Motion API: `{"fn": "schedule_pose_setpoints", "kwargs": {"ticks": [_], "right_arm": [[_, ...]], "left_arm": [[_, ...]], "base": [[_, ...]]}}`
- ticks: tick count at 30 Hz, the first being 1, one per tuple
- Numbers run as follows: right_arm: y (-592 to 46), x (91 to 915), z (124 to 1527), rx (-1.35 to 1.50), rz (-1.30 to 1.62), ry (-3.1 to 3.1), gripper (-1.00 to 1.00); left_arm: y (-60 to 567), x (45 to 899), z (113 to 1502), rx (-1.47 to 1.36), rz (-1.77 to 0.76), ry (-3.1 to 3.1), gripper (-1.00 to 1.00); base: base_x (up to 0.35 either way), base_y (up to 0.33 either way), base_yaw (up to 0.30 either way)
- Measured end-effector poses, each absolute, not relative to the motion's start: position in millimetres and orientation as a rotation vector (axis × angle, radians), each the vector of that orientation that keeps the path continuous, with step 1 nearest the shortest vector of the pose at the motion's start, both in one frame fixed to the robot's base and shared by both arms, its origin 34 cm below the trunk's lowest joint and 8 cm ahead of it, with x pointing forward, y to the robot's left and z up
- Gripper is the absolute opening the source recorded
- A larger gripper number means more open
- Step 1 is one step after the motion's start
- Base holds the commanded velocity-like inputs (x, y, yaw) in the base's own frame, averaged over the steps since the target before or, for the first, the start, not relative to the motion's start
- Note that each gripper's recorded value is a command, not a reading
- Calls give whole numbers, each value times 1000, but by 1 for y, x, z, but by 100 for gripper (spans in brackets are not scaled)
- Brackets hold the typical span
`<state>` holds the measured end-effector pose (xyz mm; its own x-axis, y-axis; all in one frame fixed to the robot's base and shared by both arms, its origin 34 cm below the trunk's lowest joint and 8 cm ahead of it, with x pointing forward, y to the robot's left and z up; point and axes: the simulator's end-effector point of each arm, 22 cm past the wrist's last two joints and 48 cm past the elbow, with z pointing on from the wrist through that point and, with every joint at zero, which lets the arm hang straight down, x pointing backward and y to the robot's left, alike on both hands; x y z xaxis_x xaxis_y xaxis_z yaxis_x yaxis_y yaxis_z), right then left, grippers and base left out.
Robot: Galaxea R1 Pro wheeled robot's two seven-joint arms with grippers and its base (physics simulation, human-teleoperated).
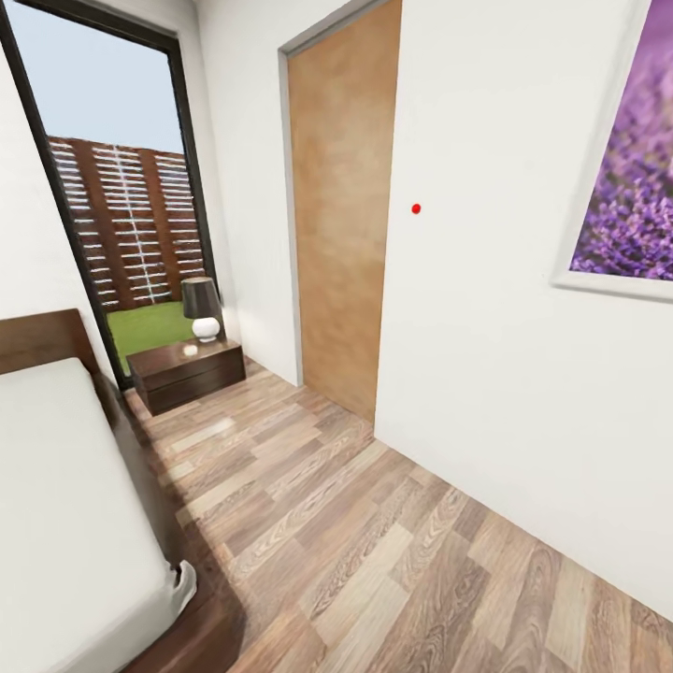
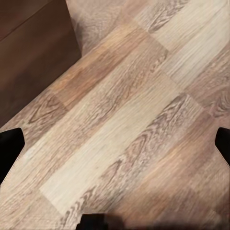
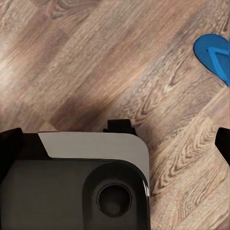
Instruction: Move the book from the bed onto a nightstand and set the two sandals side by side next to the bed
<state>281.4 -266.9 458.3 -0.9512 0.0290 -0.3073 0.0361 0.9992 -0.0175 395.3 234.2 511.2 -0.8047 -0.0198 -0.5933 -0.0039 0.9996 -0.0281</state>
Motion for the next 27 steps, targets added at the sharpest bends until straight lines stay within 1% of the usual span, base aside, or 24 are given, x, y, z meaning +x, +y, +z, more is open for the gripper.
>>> {"fn": "schedule_pose_setpoints", "kwargs": {"ticks": [4,6,8,14,18,27], "right_arm": [[-267,281,458,47,-33,2829,100],[-267,281,458,47,-33,2829,100],[-267,281,458,47,-33,2830,100],[-267,281,458,47,-33,2830,100],[-267,281,458,47,-33,2830,100],[-267,281,458,47,-33,2830,100]], "left_arm": [[234,396,511,-16,-33,2505,100],[235,396,511,-16,-33,2506,100],[234,396,511,-16,-33,2506,100],[235,396,511,-16,-33,2506,100],[235,396,511,-16,-33,2506,100],[235,395,511,-17,-33,2507,100]], "base": [[275,0,0],[87,0,0],[41,0,-63],[4,0,-240],[0,0,-169],[15,9,-41]]}}
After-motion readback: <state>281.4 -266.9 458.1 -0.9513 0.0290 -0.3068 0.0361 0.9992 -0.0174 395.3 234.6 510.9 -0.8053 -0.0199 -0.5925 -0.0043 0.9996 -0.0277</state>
